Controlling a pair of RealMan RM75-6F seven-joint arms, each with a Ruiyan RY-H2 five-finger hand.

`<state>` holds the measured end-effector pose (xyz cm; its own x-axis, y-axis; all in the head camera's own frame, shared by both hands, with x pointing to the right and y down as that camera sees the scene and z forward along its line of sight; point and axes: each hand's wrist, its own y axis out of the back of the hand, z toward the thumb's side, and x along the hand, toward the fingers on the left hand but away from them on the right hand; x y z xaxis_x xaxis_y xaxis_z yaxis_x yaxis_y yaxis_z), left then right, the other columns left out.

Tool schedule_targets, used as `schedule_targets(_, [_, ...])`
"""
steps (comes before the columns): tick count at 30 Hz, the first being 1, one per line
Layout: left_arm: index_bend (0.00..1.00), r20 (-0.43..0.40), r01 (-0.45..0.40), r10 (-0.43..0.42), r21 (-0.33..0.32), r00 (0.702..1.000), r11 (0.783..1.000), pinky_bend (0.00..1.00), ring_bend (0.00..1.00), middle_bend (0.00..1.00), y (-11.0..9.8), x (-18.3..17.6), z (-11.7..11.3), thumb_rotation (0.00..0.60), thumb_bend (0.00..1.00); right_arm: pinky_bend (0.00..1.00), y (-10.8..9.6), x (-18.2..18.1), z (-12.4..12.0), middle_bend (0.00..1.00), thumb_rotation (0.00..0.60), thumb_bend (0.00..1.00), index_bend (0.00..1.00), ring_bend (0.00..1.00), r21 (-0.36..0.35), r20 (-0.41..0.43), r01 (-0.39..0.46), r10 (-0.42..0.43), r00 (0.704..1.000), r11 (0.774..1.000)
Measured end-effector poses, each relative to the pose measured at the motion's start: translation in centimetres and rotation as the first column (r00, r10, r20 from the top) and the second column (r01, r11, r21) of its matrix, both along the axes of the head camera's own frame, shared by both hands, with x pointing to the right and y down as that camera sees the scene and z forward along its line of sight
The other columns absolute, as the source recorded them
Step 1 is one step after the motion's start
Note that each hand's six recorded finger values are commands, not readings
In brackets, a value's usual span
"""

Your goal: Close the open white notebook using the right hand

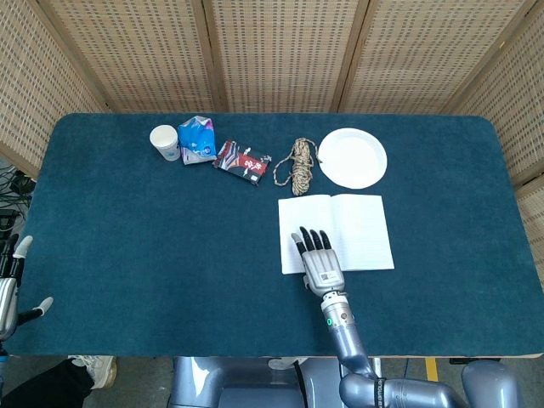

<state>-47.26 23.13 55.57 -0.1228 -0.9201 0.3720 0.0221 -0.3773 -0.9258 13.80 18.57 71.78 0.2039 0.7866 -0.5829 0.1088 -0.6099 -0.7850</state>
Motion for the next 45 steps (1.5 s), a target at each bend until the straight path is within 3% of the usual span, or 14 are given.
schedule_targets(35, [0.00,-0.005,-0.005,0.005,-0.002,1.000,1.000,0.00,0.00,0.00,-0.1,0.3,0.3,0.600,0.07,0.00,-1.0,-0.1,2.2,0.00,0.600,0.43,0.00,0.00,-0.003,-0.035,-0.009,0.009,0.999,1.000])
schedule_targets(45, [0.00,-0.018,-0.008,0.008,0.000,1.000,1.000,0.00,0.00,0.00,-0.1,0.5,0.3,0.600,0.07,0.00,-1.4,0.2,1.6,0.00,0.600,0.69,0.02,0.00,0.045,-0.015,-0.030,0.030,0.999,0.999])
